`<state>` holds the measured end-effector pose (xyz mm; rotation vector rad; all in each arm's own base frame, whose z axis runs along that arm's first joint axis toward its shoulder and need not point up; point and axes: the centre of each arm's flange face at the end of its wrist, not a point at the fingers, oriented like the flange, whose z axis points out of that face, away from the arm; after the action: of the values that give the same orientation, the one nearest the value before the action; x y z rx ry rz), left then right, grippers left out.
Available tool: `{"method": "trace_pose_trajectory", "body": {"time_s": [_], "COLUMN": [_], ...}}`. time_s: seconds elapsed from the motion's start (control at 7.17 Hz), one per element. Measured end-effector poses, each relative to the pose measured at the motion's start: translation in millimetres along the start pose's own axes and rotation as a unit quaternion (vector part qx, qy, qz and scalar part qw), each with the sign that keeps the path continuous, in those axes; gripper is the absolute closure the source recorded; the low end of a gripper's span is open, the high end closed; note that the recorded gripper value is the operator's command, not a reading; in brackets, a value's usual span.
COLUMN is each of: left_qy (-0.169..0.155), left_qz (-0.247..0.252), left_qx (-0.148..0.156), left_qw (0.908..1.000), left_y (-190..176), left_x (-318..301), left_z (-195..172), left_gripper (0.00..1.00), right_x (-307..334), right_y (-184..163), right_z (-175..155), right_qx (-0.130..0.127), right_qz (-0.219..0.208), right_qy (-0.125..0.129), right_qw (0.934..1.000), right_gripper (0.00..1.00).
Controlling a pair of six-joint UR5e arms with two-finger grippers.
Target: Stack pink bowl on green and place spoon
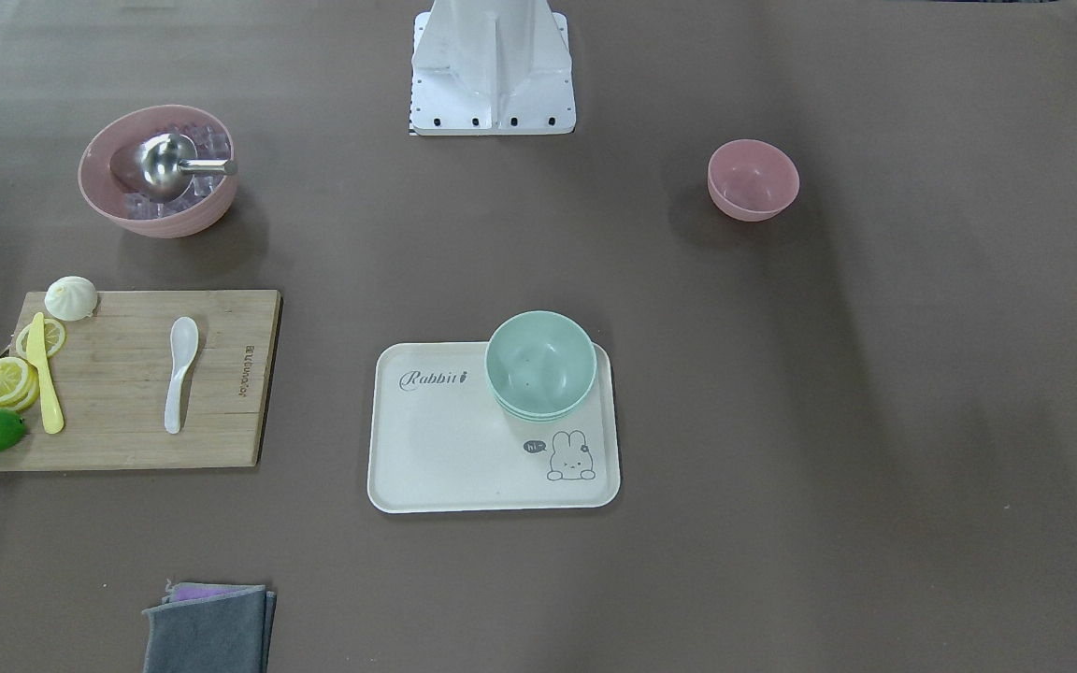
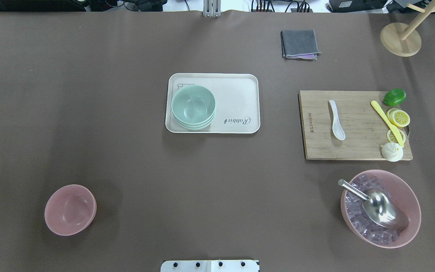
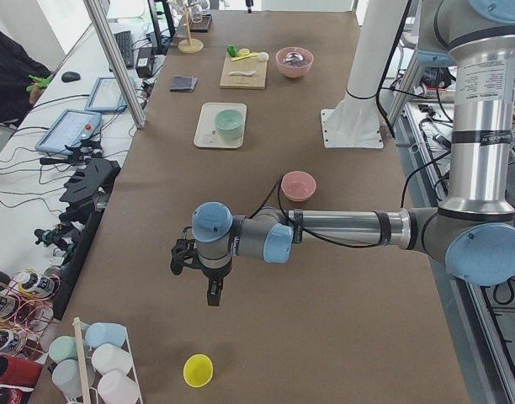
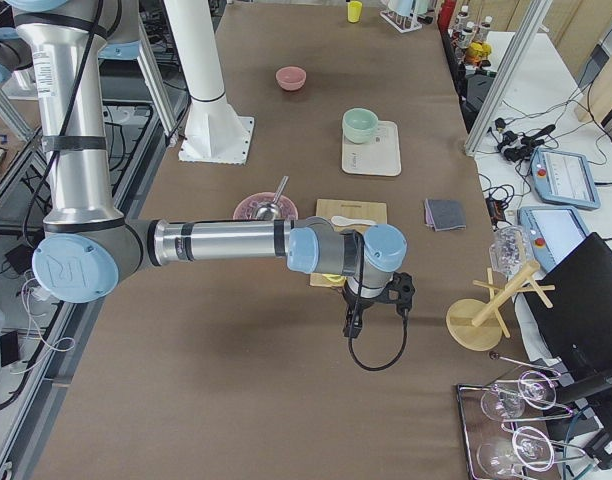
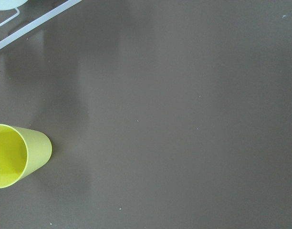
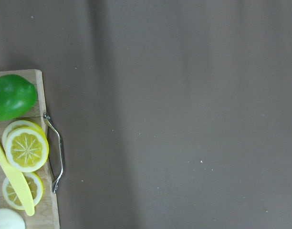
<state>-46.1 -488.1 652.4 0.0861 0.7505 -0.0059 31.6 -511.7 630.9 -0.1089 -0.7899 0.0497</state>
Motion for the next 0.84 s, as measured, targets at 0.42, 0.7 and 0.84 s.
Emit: {"method": "trace_pose_trajectory", "body": {"time_s": [0.42, 0.7, 0.84], "left_qy": [0.0, -0.001, -0.001], "left_qz": [0.0, 0.0, 0.001], "left_qx": [0.0, 0.0, 0.001], "left_qw": [1.0, 1.0, 1.0], "left_y": [-0.8, -0.9, -2.2], "left_x": [0.1, 0.1, 1.2], "left_z": [-0.1, -0.1, -1.2], "left_gripper": [0.02, 0.02, 0.02], "right_x": [-1.6, -1.5, -1.4], "right_y": [0.3, 0.6, 0.8], "right_z": [-1.7, -1.7, -1.6], "right_qx": [0.002, 0.001, 0.001], "right_qz": [-0.002, -0.001, -0.001], "right_qy": [0.001, 0.001, 0.001], "right_qw": [1.0, 1.0, 1.0], "right_gripper": [0.0, 0.0, 0.0]}}
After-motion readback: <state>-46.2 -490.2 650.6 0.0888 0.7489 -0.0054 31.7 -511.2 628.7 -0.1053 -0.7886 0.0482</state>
